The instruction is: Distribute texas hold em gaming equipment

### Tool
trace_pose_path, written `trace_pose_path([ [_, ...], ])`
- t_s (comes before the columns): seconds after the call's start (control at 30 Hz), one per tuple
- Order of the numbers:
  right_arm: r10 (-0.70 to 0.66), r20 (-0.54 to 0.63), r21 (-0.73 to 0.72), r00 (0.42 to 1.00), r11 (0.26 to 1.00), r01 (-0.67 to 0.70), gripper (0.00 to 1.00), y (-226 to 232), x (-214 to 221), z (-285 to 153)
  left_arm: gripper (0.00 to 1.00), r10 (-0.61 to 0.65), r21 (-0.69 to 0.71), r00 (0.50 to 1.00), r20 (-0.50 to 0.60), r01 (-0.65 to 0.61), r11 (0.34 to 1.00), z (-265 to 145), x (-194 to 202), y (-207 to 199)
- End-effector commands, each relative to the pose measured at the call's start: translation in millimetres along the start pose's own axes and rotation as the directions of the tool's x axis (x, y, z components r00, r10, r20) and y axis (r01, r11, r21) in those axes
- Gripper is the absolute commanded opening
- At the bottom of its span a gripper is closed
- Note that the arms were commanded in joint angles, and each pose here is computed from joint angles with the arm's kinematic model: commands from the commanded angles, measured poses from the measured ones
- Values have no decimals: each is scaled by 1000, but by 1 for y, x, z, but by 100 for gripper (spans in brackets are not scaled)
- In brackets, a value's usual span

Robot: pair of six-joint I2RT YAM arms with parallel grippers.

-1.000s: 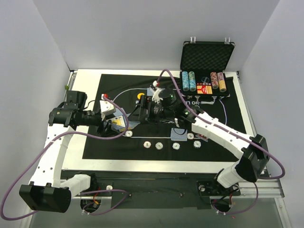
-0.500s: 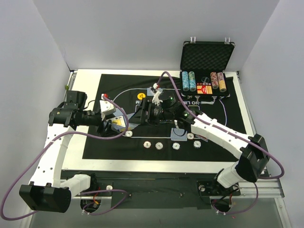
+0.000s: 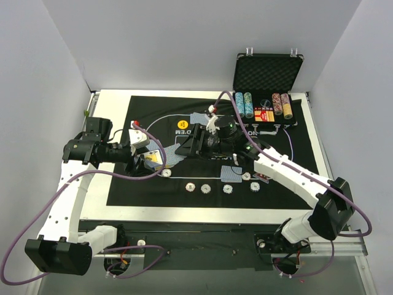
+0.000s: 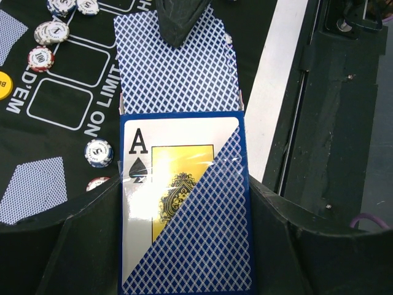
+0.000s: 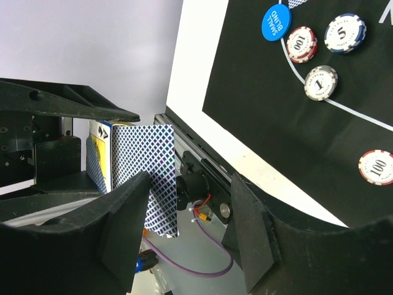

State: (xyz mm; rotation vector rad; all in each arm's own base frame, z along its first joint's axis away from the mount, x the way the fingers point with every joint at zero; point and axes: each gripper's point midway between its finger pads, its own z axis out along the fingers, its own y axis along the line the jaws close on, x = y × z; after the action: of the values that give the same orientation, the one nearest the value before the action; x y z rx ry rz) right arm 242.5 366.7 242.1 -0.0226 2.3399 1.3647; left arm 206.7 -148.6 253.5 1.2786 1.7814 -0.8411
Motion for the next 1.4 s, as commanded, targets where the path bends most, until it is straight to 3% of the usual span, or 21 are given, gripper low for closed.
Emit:
trace_pose_path([
  [0.0, -4, 30, -33, 1000, 999, 5, 50, 11, -5, -14, 11, 102, -16, 990, 102, -101, 995, -8, -35, 1],
  [0.23, 0, 45, -49, 999, 999, 3, 36, 17, -10, -19, 11, 100, -16, 990, 104, -98, 995, -8, -35, 1],
  [0.83, 31, 101, -76, 994, 997, -24, 14, 17, -27, -44, 11, 100, -19, 990, 98, -99, 995, -7, -32, 1],
  [0.93, 40, 79, -72, 996, 997, -34, 23, 14, -23, -40, 11, 101, -22, 990, 98, -99, 995, -8, -32, 1],
  [0.97, 46, 66, -75, 997, 996, -41, 32, 14, -21, -38, 11, 101, -21, 990, 98, -100, 995, -8, -32, 1],
  [1.1, 72, 69, -110, 995, 992, -64, 54, 16, -21, -34, 11, 100, -22, 990, 95, -98, 995, -8, -31, 1],
  [1.37, 37, 16, -115, 999, 993, -35, 55, 30, -7, -13, 11, 103, -20, 990, 97, -102, 995, -8, -32, 0],
])
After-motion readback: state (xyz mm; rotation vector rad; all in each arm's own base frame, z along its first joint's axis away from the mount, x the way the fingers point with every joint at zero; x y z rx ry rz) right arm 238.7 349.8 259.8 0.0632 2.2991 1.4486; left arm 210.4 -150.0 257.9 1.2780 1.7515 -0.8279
